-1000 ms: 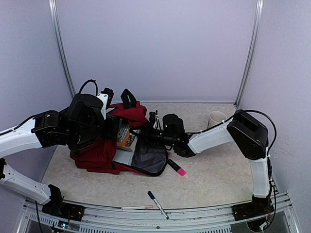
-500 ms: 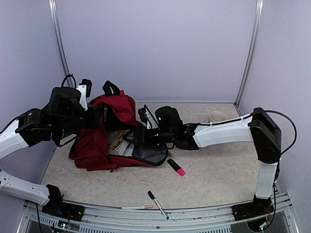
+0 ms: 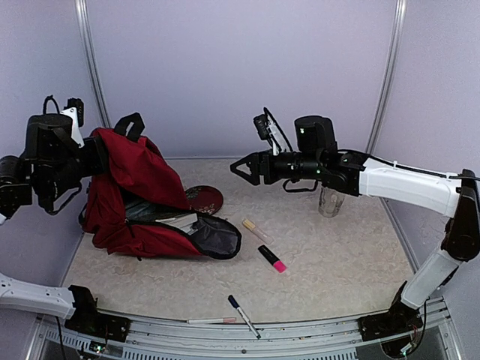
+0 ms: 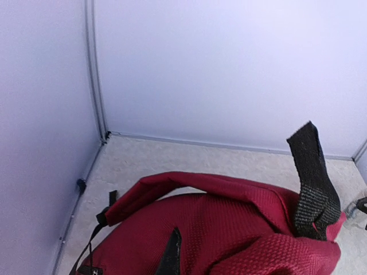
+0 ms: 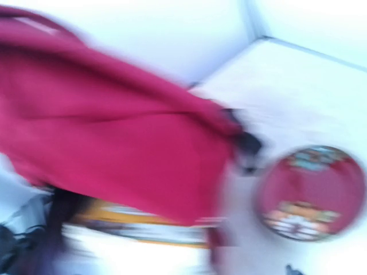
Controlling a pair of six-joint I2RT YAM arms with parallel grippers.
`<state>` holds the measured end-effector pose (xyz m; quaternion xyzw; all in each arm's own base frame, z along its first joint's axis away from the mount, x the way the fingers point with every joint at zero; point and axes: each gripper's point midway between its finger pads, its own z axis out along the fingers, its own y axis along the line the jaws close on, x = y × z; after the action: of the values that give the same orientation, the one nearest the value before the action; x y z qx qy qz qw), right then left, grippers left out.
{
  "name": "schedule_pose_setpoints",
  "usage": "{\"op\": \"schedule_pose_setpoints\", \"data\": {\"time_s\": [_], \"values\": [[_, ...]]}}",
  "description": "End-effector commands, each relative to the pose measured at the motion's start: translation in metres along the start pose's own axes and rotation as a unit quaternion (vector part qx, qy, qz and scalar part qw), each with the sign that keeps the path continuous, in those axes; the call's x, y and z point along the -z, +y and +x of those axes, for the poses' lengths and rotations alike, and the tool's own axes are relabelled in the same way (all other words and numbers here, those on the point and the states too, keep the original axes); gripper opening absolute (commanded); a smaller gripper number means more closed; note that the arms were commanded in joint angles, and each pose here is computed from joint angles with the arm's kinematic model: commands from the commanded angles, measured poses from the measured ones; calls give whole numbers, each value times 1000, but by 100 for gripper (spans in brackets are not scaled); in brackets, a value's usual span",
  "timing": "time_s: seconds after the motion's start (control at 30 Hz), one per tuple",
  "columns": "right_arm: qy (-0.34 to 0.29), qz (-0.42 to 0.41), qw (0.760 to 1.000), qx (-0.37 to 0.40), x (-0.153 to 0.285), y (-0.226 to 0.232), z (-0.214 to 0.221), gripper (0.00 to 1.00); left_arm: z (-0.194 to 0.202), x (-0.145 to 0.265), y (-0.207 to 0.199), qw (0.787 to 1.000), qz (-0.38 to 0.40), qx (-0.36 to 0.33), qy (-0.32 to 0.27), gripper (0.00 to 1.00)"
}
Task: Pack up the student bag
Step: Place the book in the largest pocket of the bag, then pass from the left arm to the right
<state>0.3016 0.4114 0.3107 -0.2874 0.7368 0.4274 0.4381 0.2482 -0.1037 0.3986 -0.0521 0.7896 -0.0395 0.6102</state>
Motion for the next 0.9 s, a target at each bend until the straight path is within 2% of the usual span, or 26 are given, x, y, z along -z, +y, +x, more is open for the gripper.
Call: {"op": "schedule_pose_setpoints", "data": {"time_s": [0.0, 0.27, 0.37, 0.47, 0.63, 0.77, 0.87], "values": [[44, 43, 998, -7, 1, -45, 24, 83, -93, 44, 60, 981, -96, 97, -136, 0], [112, 80, 990, 6, -52, -92, 44, 82, -119, 59, 87, 963, -201, 64, -167, 0], [135, 72, 988, 3, -72, -97, 51, 81, -122, 56, 84, 963, -206, 53, -167, 0], [129, 34, 991, 8, -81, -88, 49, 80, -124, 50, 73, 968, -179, 49, -167, 0], [100, -102, 988, 66, -75, -31, 44, 77, -129, 40, 40, 981, -90, 51, -162, 0], [77, -236, 953, 172, -46, 43, 54, 78, -129, 32, 19, 987, -53, 38, -148, 0], [51, -312, 922, 224, -15, 96, 56, 79, -125, 26, 8, 989, -39, 37, -139, 0]]}}
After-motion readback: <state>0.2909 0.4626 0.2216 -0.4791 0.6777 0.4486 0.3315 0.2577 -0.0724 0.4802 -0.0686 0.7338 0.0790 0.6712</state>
